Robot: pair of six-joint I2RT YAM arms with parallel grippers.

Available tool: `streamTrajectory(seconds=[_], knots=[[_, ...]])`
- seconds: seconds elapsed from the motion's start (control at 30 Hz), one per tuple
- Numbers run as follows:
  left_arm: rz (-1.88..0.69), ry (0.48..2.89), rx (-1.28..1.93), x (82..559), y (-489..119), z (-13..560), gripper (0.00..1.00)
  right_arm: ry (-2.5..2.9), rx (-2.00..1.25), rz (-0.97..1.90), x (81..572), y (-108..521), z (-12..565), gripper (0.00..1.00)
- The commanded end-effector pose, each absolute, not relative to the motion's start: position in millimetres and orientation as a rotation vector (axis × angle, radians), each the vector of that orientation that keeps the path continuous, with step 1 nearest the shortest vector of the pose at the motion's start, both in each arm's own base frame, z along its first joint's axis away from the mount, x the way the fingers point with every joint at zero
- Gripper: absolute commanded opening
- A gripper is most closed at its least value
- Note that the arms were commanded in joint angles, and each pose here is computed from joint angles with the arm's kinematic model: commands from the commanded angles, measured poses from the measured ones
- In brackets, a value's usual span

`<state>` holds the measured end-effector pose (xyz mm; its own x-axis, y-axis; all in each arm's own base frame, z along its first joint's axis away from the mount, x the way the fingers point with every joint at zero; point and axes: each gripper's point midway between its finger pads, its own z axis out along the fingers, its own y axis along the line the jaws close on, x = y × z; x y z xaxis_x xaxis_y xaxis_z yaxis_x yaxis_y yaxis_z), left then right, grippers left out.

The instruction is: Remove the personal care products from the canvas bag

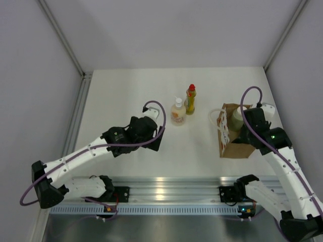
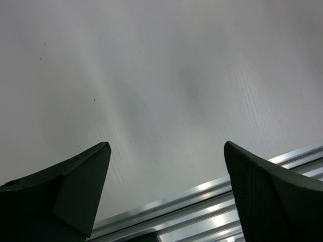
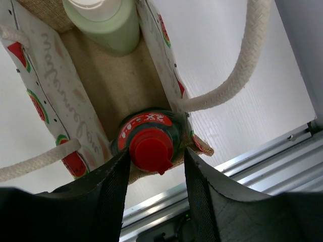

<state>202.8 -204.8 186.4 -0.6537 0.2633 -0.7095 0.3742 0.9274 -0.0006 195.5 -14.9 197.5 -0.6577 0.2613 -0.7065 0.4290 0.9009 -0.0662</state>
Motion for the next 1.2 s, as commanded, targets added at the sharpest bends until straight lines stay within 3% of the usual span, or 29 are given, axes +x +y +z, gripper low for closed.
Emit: streamTrajectory(seconds=[0.0,0.27,0.63,0.73,0.93,1.03,1.17], knots=[[-0.120,2.321,0.457,204.8,-197.1,177.8,0.98,2.261,0.514,-0.260,207.5,-17.3,204.4,0.44],[-0.123,2.327,0.450,204.1,-197.5,175.4,0.98,2.251,0.520,-0.239,217.0,-18.7,201.1,0.37],[-0.126,2.338,0.459,203.0,-199.0,171.9,0.98,2.272,0.517,-0.233,223.3,-18.3,195.7,0.35],[-0.123,2.340,0.462,203.3,-199.4,171.3,0.98,2.287,0.507,-0.230,224.2,-16.9,192.7,0.22],[-0.120,2.341,0.462,203.8,-199.6,171.1,0.98,2.280,0.499,-0.220,227.3,-15.4,195.5,0.13],[-0.116,2.339,0.462,203.9,-198.8,171.5,0.98,2.277,0.477,-0.216,230.6,-14.4,199.2,0.00],[-0.109,2.335,0.456,205.3,-197.8,172.0,0.98,2.255,0.458,-0.198,236.0,-12.4,207.6,0.00]])
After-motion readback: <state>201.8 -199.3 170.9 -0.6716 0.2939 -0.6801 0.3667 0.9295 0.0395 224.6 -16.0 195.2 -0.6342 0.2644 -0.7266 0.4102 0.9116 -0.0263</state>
